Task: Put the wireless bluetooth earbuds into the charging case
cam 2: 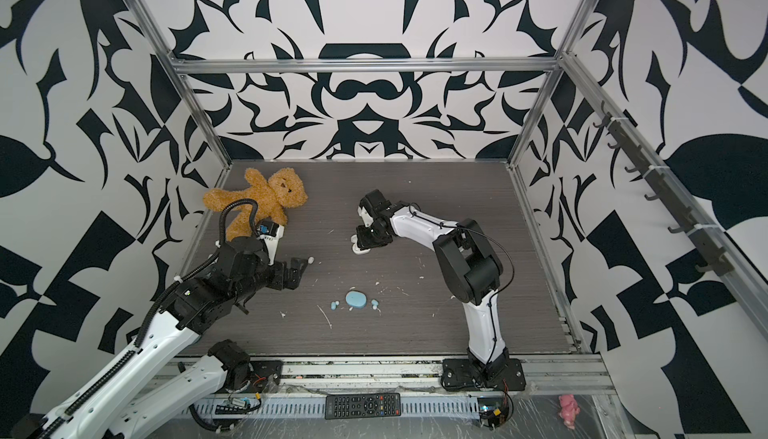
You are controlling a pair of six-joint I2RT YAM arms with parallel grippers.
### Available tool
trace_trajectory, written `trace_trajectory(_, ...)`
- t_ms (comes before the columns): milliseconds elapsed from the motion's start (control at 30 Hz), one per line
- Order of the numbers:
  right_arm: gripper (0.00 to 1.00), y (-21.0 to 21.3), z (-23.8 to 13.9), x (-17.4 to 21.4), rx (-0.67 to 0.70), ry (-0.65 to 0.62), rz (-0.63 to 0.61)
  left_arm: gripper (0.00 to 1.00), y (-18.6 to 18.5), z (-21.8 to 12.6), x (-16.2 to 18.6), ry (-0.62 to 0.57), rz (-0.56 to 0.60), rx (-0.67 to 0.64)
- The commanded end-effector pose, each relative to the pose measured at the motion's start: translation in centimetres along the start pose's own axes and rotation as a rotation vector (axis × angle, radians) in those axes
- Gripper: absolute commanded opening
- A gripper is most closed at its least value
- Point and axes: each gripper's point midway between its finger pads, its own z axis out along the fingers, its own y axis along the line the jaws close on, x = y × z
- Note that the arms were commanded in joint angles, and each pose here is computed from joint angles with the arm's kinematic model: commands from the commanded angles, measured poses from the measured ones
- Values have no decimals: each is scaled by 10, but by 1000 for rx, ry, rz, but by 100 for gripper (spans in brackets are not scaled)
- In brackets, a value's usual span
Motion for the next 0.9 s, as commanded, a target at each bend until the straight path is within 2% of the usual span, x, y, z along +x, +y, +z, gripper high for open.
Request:
trace_trajectory(0, 40, 9, -8, -4, -21, -27, -9, 99, 0, 1, 4, 0, 4, 8)
trace_trajectory(500, 40, 5, -10, -3, 12, -32, -5, 99, -1, 0, 3, -3, 4, 12)
trace_trajectory(767, 41, 16, -32, -7, 13, -76, -16, 99, -1, 0, 3, -3, 6, 15)
trace_trajectory(867, 44, 13, -44, -10, 58, -108, 16, 99, -2, -1, 2, -7, 3, 19)
